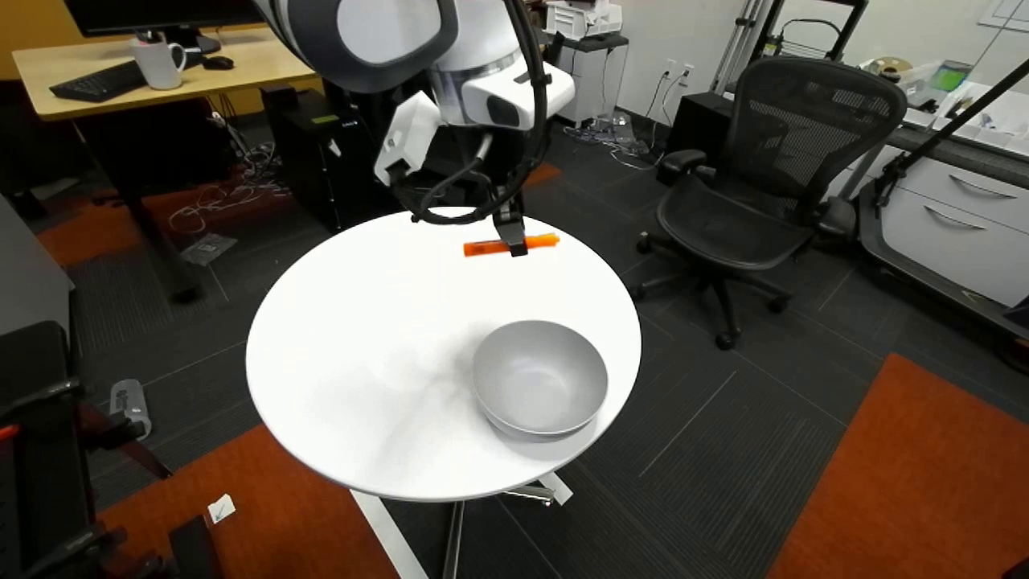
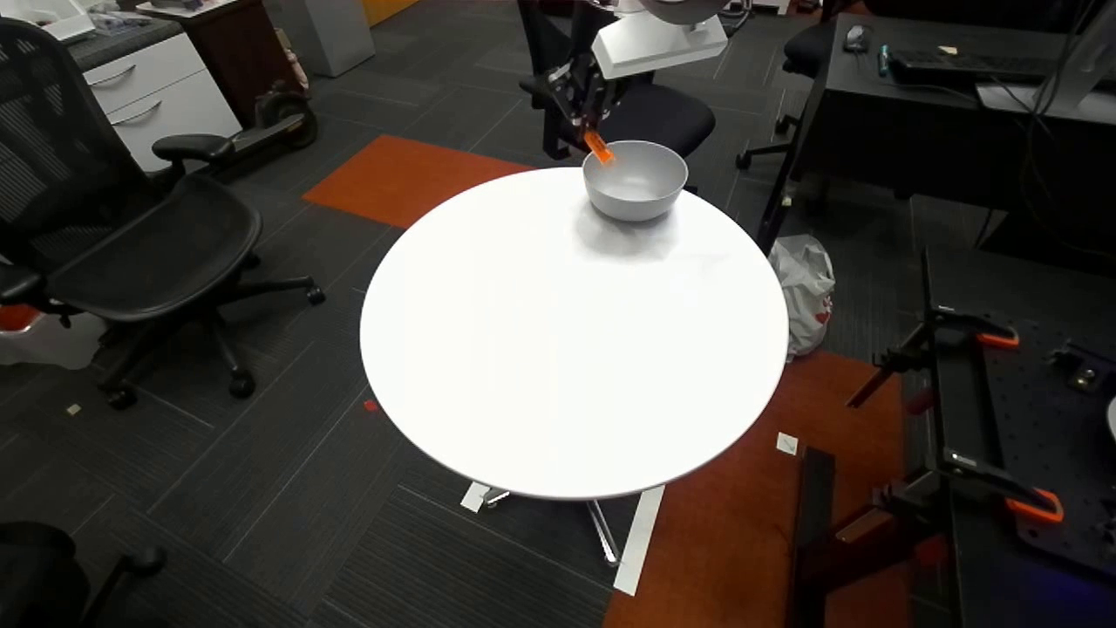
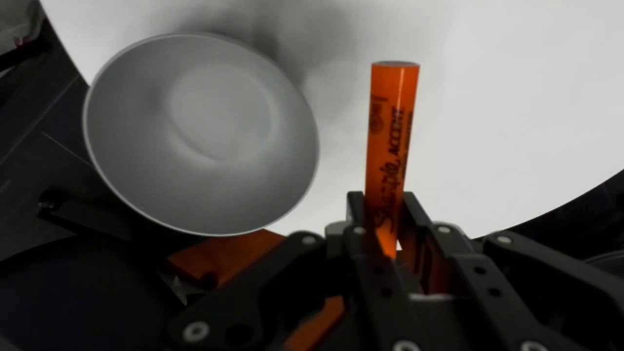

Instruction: Take the marker from the table and put it in the bowl

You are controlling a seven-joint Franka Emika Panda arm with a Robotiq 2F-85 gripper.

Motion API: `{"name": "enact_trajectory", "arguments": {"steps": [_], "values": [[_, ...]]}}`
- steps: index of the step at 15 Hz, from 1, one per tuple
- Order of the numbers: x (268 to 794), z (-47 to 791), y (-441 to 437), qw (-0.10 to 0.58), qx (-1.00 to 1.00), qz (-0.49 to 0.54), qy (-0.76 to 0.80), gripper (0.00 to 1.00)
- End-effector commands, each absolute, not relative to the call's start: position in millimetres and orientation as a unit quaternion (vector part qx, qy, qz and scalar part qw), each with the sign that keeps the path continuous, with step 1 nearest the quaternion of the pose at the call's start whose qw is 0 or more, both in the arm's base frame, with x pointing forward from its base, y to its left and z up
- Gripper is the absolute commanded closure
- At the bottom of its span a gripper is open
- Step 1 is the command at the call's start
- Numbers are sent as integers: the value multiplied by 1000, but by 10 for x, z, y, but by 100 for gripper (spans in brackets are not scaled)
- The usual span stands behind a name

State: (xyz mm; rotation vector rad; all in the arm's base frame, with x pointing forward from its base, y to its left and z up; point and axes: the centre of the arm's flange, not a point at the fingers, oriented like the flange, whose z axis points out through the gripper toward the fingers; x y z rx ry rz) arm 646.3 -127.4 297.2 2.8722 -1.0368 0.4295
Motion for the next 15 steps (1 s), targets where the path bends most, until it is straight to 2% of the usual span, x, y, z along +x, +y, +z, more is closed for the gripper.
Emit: {"name": "enact_trajectory", "arguments": {"steps": [1, 11, 12, 13, 15], "values": [[6296, 3027, -1635, 24, 922, 130, -364, 95], [6338, 2681, -2249, 18, 909, 69, -410, 95], [6355, 2660, -2261, 20, 907, 64, -416, 56], [6367, 2643, -2270, 21, 907, 60, -416, 55], [6395, 2629, -2282, 21, 906, 58, -418, 42]]}}
